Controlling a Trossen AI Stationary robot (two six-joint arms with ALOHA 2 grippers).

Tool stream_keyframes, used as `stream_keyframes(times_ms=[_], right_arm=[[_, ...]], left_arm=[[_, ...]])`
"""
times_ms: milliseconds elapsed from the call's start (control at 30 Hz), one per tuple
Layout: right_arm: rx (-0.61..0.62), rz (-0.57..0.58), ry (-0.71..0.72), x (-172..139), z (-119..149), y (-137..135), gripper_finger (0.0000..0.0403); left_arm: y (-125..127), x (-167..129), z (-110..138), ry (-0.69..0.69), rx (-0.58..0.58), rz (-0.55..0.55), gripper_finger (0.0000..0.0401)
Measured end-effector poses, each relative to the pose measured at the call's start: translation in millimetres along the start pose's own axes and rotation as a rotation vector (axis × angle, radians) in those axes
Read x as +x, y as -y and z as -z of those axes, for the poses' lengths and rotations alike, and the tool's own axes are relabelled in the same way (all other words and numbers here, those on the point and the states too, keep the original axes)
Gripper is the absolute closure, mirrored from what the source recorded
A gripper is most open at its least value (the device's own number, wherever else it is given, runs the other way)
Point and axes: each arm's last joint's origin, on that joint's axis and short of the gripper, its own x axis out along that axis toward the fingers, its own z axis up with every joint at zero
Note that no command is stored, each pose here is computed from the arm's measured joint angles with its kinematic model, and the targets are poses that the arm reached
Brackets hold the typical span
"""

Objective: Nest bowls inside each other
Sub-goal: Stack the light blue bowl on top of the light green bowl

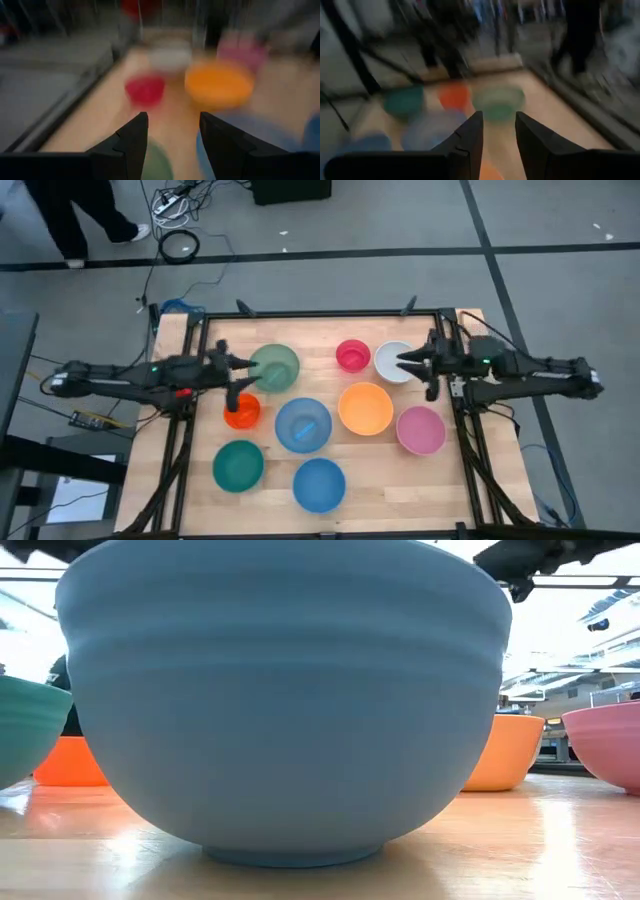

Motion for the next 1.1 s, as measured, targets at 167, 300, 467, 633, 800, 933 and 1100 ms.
stream_keyframes(times_ms=[167,300,467,633,800,933,1100], right_arm=[[0.003,0.133,-0.254,31.0,-15.0,-13.5,0.0308],[0.092,0.199,-0.288,67.9,-20.9,-28.1,0.0317],[0.239,0.212,-0.354,118.1,-6.9,-45.2,0.0327],[0.278,0.223,-0.465,157.9,11.1,-54.9,0.0331],[0.296,0.191,-0.532,188.4,15.6,-64.9,0.0328],[0.291,0.141,-0.578,209.7,15.5,-69.7,0.0313],[0.294,0.118,-0.631,229.7,17.2,-69.3,0.0287]], left_arm=[[15.7,43.0,-30.3,-0.282,0.19,0.001,0.0214],[25.4,69.3,-51.8,-0.39,0.286,0.008,0.0214],[28.0,81.1,-69.4,-0.53,0.37,-0.061,0.0214],[25.0,71.7,-74.5,-0.626,0.366,-0.075,0.0214],[19.0,49.5,-70.7,-0.726,0.315,-0.102,0.0214],[19.1,32.7,-71.3,-0.735,0.29,-0.1,0.0214],[18.3,13.6,-75.8,-0.69,0.242,-0.095,0.0214]])
